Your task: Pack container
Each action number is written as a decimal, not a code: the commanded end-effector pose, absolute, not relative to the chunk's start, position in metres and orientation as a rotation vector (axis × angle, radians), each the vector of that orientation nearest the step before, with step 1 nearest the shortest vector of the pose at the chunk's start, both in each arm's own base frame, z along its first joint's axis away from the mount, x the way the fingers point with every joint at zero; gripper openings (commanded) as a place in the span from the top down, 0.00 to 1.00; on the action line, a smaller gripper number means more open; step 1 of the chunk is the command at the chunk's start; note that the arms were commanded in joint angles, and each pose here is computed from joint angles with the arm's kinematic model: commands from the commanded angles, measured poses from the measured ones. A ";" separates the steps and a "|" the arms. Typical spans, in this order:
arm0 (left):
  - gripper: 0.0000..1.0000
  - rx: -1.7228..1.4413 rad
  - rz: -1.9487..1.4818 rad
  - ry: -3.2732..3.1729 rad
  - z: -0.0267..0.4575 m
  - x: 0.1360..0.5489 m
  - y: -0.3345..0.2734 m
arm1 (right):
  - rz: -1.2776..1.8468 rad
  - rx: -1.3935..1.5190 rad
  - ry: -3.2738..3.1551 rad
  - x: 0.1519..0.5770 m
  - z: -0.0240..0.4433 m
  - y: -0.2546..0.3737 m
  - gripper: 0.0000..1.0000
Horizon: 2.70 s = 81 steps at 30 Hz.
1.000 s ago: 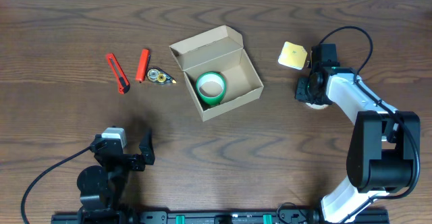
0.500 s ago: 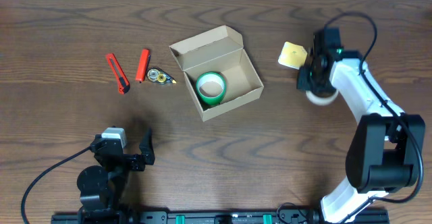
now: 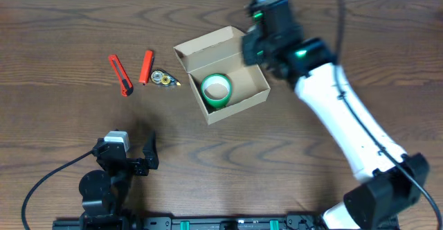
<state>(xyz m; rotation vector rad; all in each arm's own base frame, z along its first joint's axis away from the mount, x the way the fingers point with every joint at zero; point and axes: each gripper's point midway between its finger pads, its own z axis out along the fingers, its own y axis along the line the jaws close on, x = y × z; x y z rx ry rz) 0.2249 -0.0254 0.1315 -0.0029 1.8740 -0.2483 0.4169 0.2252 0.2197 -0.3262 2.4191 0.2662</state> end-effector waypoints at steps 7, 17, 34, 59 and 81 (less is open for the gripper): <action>0.05 0.004 -0.239 1.891 0.122 0.225 -0.025 | 0.251 -0.576 2.586 0.375 0.131 0.303 0.99; 0.05 0.004 -0.239 1.891 0.122 0.225 -0.025 | 0.202 -0.615 2.676 0.367 0.085 0.310 0.99; 0.05 0.004 -0.239 1.891 0.122 0.225 -0.025 | 0.247 -0.636 2.697 0.366 0.070 0.319 0.99; 0.05 0.004 -0.239 1.891 0.122 0.225 -0.025 | 0.211 -0.510 2.551 0.390 0.184 0.293 0.48; 0.05 0.005 -0.239 1.891 0.122 0.225 -0.025 | 0.054 -0.318 2.791 0.405 0.092 0.169 0.48</action>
